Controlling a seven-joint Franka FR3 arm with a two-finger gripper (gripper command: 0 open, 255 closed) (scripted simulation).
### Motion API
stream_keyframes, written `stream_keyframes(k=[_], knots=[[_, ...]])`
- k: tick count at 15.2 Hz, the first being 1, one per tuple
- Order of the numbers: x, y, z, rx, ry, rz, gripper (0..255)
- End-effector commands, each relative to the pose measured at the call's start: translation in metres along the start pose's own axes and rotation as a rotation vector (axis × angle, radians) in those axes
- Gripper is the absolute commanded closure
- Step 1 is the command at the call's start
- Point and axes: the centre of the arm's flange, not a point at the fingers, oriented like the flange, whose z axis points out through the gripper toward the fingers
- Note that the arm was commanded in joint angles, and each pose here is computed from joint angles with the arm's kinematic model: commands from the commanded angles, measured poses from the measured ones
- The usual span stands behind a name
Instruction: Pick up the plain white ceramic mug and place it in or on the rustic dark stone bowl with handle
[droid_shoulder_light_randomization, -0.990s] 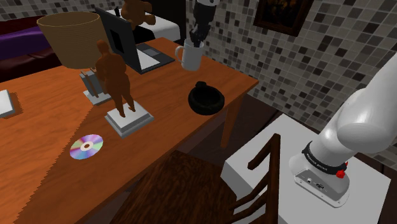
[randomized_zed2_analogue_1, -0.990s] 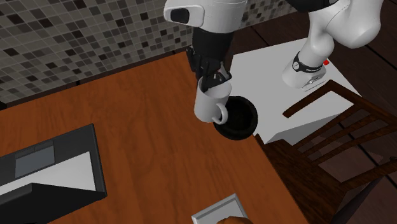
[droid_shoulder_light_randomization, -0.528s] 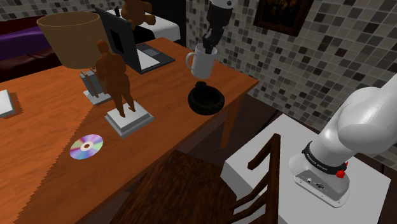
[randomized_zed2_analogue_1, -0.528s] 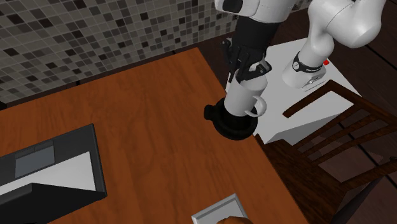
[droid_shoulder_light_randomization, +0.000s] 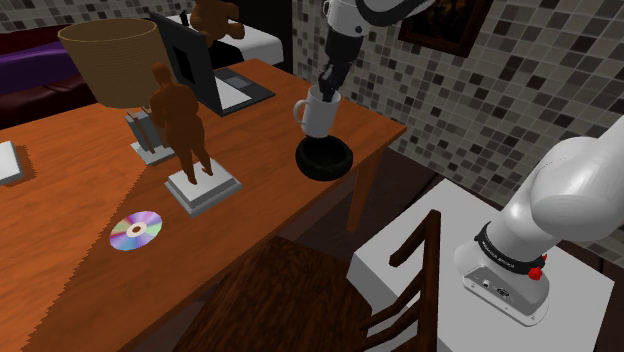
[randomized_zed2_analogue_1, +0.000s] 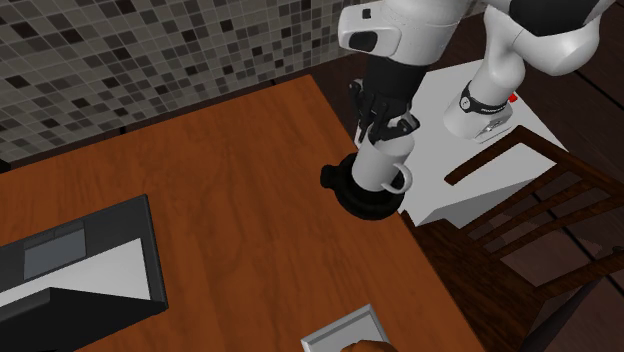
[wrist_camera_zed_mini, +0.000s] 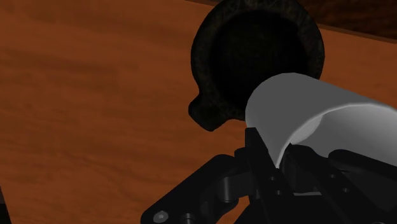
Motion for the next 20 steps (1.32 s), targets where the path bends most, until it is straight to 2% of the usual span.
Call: stream_keyframes(k=[1,9,16,17,20], knots=[[-0.002,0.0,0.01,0.0,0.001,0.0,255],[-0.009,0.001,0.051,0.0,0.001,0.0,255],[-0.009,0.001,0.051,0.0,0.001,0.0,255],[-0.009,0.001,0.051,0.0,0.001,0.0,0],[-0.009,0.001,0.051,0.0,0.001,0.0,0]])
